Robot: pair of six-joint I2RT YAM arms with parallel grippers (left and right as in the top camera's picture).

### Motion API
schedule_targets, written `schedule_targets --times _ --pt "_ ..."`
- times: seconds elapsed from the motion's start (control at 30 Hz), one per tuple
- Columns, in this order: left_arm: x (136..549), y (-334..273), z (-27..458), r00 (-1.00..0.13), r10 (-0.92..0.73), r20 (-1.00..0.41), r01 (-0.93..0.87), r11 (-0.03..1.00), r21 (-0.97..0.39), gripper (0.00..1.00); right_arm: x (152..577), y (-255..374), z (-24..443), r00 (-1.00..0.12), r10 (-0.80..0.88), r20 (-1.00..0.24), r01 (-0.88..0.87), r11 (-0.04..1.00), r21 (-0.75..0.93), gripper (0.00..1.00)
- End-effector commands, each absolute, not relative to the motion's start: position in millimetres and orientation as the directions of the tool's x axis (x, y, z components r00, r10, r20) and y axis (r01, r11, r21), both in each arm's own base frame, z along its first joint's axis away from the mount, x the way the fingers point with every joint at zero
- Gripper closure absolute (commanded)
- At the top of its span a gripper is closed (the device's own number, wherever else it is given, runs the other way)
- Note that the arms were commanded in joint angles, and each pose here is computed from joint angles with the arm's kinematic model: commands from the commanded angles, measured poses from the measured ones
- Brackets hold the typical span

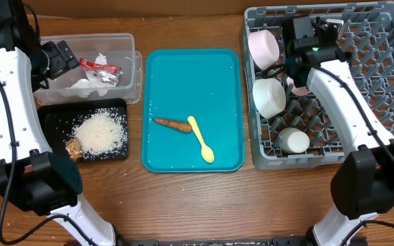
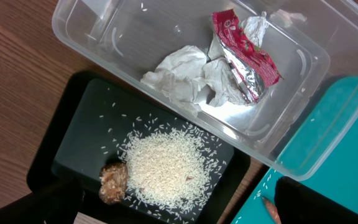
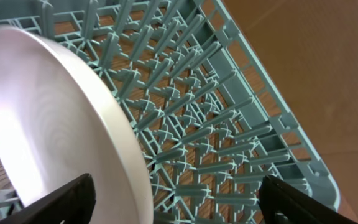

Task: Sort waste into correct bins and load items into the dishwasher
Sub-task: 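Stand the plate upright in the dish rack with the right gripper, then reach the right gripper to the yellow spoon and grasp it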

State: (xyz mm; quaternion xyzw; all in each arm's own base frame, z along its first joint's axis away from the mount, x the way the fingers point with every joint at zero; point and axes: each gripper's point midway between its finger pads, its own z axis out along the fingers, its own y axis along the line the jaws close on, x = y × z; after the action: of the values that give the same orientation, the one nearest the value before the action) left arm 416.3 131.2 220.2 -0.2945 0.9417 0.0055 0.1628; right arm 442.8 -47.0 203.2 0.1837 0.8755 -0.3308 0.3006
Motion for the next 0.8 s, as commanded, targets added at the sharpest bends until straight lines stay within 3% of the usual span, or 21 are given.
schedule_targets --times 0.0,0.1,0.17,0.23,0.3,0.47,0.57,0.7,0.77 --pt "418.3 126.9 233.6 -0.777 -0.527 -0.343 -0.529 0.843 -0.097 0.00 446.7 -22.1 257.8 -0.683 0.145 -0.715 0.514 0.792 -0.329 0.12" --pt "418.3 126.9 233.6 -0.777 -0.527 -0.343 -0.529 0.843 -0.097 0.00 436.8 26.3 282.5 -0.716 0.162 -0.679 0.350 0.925 -0.149 0.10" --pt "418.3 126.9 233.6 -0.777 -0.527 -0.343 -0.529 0.843 -0.097 0.00 419.2 98.6 290.2 -0.790 0.097 -0.605 0.050 0.994 0.094 0.07" --pt "418.4 127.0 233.6 -0.777 -0.527 -0.343 -0.529 0.843 -0.097 0.00 395.1 164.0 291.1 -0.852 0.027 -0.523 -0.177 0.925 0.335 0.12" --pt "418.3 126.9 233.6 -0.777 -0.527 -0.343 -0.529 0.843 -0.097 0.00 378.6 197.8 278.8 -0.879 -0.048 -0.475 -0.266 0.875 0.404 0.18" --pt "418.4 127.0 233.6 -0.777 -0.527 -0.343 -0.529 0.843 -0.097 0.00 354.8 245.2 214.0 -0.889 -0.218 -0.403 -0.353 0.888 0.296 0.18" --pt "418.3 126.9 233.6 -0.777 -0.527 -0.343 -0.529 0.843 -0.097 0.00 335.3 284.2 166.1 -0.813 -0.440 -0.382 -0.540 0.815 0.211 0.18" --pt "418.4 127.0 233.6 -0.777 -0.527 -0.343 -0.529 0.843 -0.097 0.00 330.7 302.0 137.3 -0.788 -0.501 -0.357 -0.580 0.799 0.159 0.18" --pt "418.3 127.1 233.6 -0.777 -0.528 -0.343 -0.530 0.843 -0.097 0.00 327.2 302.6 119.0 -0.840 -0.455 -0.295 -0.516 0.838 0.178 0.26"
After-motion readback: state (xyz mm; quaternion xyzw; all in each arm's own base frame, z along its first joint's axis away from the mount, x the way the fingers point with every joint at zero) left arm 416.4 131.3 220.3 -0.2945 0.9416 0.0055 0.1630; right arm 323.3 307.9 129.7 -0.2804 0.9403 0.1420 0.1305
